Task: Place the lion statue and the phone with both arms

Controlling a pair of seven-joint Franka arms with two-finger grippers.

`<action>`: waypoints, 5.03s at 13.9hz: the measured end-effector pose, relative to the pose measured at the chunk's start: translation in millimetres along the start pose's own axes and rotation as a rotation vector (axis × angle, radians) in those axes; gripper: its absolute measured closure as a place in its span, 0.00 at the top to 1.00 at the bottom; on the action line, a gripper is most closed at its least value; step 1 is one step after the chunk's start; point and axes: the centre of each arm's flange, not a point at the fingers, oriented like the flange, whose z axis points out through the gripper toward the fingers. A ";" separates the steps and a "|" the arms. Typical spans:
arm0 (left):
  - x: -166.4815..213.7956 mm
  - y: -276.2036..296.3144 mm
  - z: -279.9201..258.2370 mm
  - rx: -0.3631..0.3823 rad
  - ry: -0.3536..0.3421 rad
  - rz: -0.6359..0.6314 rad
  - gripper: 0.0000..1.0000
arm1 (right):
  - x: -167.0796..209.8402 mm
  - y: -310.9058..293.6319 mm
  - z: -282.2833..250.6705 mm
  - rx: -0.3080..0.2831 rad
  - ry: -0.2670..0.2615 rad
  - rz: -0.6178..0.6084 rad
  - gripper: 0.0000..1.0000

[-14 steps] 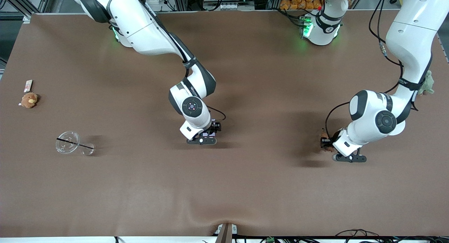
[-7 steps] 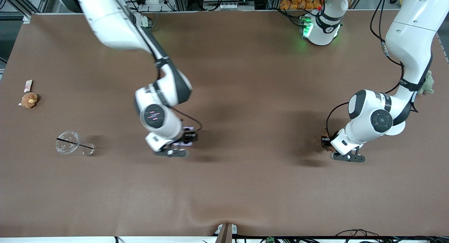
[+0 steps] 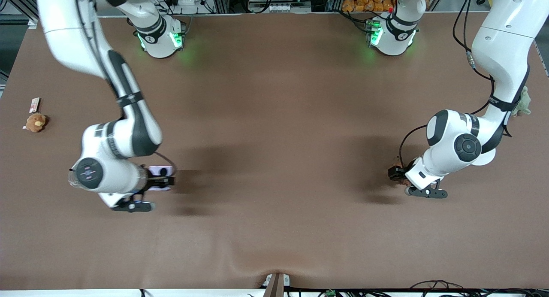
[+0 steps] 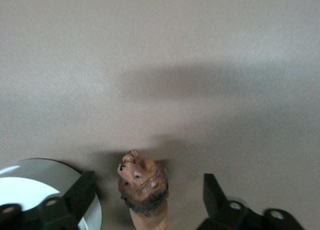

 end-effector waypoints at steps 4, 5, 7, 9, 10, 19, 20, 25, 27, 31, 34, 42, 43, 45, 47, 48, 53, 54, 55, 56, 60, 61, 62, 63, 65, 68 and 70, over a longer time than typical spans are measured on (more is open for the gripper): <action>12.3 9.2 -58.4 0.035 0.059 0.019 1.00 | 9.6 32.2 44.9 -0.036 -0.007 -0.009 0.85; 14.8 17.7 -78.7 0.048 0.048 0.030 1.00 | 10.1 40.1 52.3 -0.043 -0.017 -0.026 0.85; 21.7 35.5 -119.1 0.067 0.025 0.046 1.00 | 11.2 61.9 64.2 -0.042 -0.033 -0.053 0.85; 29.5 51.4 -158.4 0.076 0.008 0.059 1.00 | 12.0 85.8 73.0 -0.040 -0.041 -0.053 0.85; 33.1 59.2 -177.3 0.078 0.004 0.065 1.00 | 12.6 95.3 76.2 -0.046 -0.039 -0.053 0.85; 36.7 66.8 -299.9 0.111 -0.001 0.040 1.00 | 22.7 102.8 60.6 -0.050 0.005 -0.088 1.00; 33.0 67.8 -306.7 0.120 -0.007 0.039 1.00 | 25.9 99.1 44.7 -0.049 0.027 -0.093 1.00; 15.1 81.5 -359.4 0.134 0.043 0.031 1.00 | 4.3 79.5 -103.0 -0.053 0.091 -0.113 1.00; 10.8 83.4 -370.4 0.142 0.058 0.008 1.00 | -32.5 70.6 -173.9 -0.053 0.060 -0.122 1.00; 10.5 78.3 -372.3 0.150 0.061 -0.018 1.00 | -113.7 70.0 -279.7 -0.061 0.120 -0.119 1.00; 3.9 66.7 -386.0 0.109 0.063 -0.082 1.00 | -174.8 68.4 -300.8 -0.041 0.138 -0.090 1.00; -63.3 64.2 -412.6 0.105 0.023 -0.137 1.00 | -216.6 88.8 -318.4 0.019 0.061 0.075 1.00; -74.7 62.1 -415.3 0.097 0.020 -0.143 1.00 | -218.4 92.0 -322.6 0.022 0.058 0.079 1.00; -96.2 56.0 -420.6 0.080 0.016 -0.157 1.00 | -219.7 92.3 -330.2 0.023 0.068 0.075 1.00; -112.1 53.4 -424.7 0.074 0.015 -0.163 1.00 | -219.9 90.2 -332.7 0.023 0.073 0.063 1.00; -118.0 53.3 -426.6 0.075 0.006 -0.162 1.00 | -219.8 89.1 -332.3 0.023 0.071 0.060 1.00; -121.6 49.7 -435.2 0.076 -0.014 -0.165 1.00 | -219.6 76.6 -331.1 0.020 0.067 0.024 1.00; -120.6 49.5 -434.6 0.077 -0.019 -0.165 1.00 | -219.6 75.0 -331.1 0.019 0.067 0.021 1.00; -119.6 49.5 -434.3 0.077 -0.021 -0.165 1.00 | -219.5 75.0 -331.1 0.018 0.067 0.021 1.00; -118.8 49.6 -433.8 0.077 -0.023 -0.165 1.00 | -219.1 76.4 -330.6 0.017 0.067 0.023 1.00; -116.3 48.3 -431.9 0.077 -0.027 -0.167 1.00 | -212.1 82.8 -326.9 0.019 0.079 0.034 1.00; -114.7 47.6 -431.4 0.077 -0.028 -0.168 1.00 | -210.2 82.7 -325.9 0.019 0.082 0.034 1.00; -112.8 46.9 -430.6 0.078 -0.029 -0.170 1.00 | -209.4 82.7 -324.7 0.018 0.079 0.034 1.00; -110.8 46.1 -430.5 0.077 -0.029 -0.171 1.00 | -209.2 82.7 -323.9 0.018 0.076 0.034 1.00; -108.4 44.7 -430.5 0.077 -0.028 -0.174 1.00 | -211.3 82.9 -322.8 0.017 0.057 0.034 1.00; -107.0 43.5 -432.1 0.077 -0.029 -0.177 1.00 | -215.0 81.6 -325.0 0.016 0.038 0.030 1.00; -108.2 41.8 -432.6 0.078 -0.039 -0.180 1.00 | -216.0 77.6 -327.3 0.015 0.037 0.022 1.00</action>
